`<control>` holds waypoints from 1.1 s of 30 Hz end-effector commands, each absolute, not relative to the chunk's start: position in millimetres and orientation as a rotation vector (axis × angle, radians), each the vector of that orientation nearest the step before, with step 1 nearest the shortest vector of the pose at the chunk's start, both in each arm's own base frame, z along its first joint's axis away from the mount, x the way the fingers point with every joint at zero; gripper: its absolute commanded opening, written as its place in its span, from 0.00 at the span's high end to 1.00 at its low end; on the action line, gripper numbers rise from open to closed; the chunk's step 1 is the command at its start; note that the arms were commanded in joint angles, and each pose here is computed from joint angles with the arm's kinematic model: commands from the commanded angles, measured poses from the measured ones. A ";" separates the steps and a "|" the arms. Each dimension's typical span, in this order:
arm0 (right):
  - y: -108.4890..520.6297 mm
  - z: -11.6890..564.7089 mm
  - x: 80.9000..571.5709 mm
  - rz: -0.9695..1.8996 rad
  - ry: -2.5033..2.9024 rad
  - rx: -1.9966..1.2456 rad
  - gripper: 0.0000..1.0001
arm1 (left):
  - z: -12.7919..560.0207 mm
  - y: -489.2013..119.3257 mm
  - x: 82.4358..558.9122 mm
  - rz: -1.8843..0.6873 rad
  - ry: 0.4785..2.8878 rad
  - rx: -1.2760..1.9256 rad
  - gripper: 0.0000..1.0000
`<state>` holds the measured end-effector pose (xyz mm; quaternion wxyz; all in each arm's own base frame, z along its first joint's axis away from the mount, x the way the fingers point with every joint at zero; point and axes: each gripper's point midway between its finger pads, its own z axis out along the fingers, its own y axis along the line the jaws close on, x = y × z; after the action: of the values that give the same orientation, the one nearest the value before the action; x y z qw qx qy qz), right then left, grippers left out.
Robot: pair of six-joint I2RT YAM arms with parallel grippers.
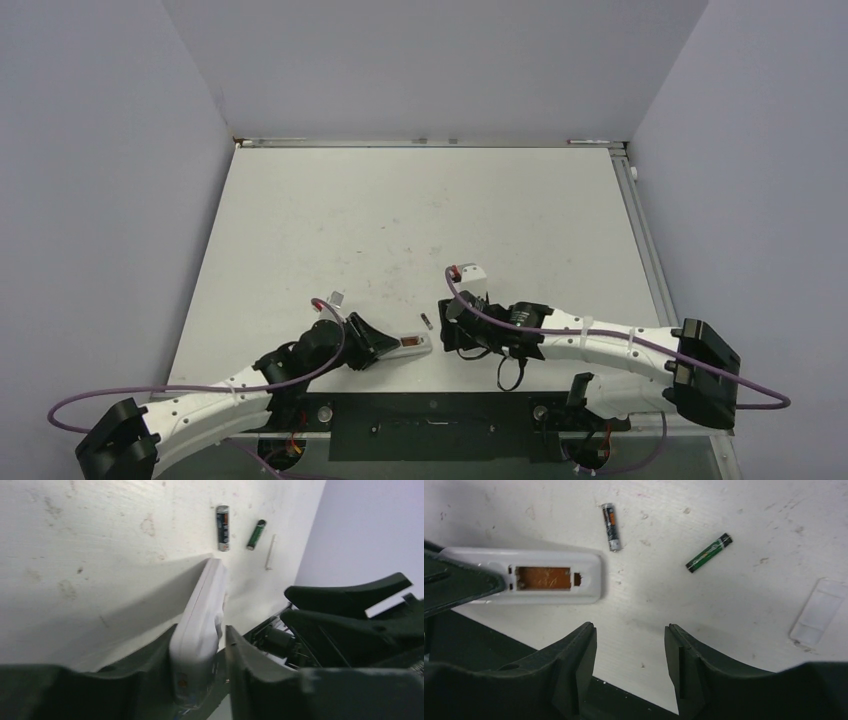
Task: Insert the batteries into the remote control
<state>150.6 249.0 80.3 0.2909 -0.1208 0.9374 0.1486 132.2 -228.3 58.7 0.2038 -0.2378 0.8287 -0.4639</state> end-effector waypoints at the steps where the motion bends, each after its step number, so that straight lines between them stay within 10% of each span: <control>1: 278.7 77.8 131.0 0.550 2.498 -0.349 0.49 | 61.0 -229.8 144.3 -1.249 2.271 -0.725 0.61; 5: 289.7 68.1 117.6 0.578 2.516 -0.390 0.49 | 54.2 -230.9 137.6 -1.196 2.329 -0.665 0.41; 12: 302.5 57.5 106.4 0.605 2.529 -0.417 0.49 | 47.1 -222.1 122.6 -1.122 2.417 -0.598 0.34; 33: 303.7 28.7 103.8 0.515 2.552 -0.394 0.66 | 85.5 -183.0 126.1 -0.930 2.357 -0.513 0.39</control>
<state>98.0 300.0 31.3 0.2329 -0.1565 0.9405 0.1916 114.7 -191.9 65.8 0.2351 -0.1927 0.8793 -0.3667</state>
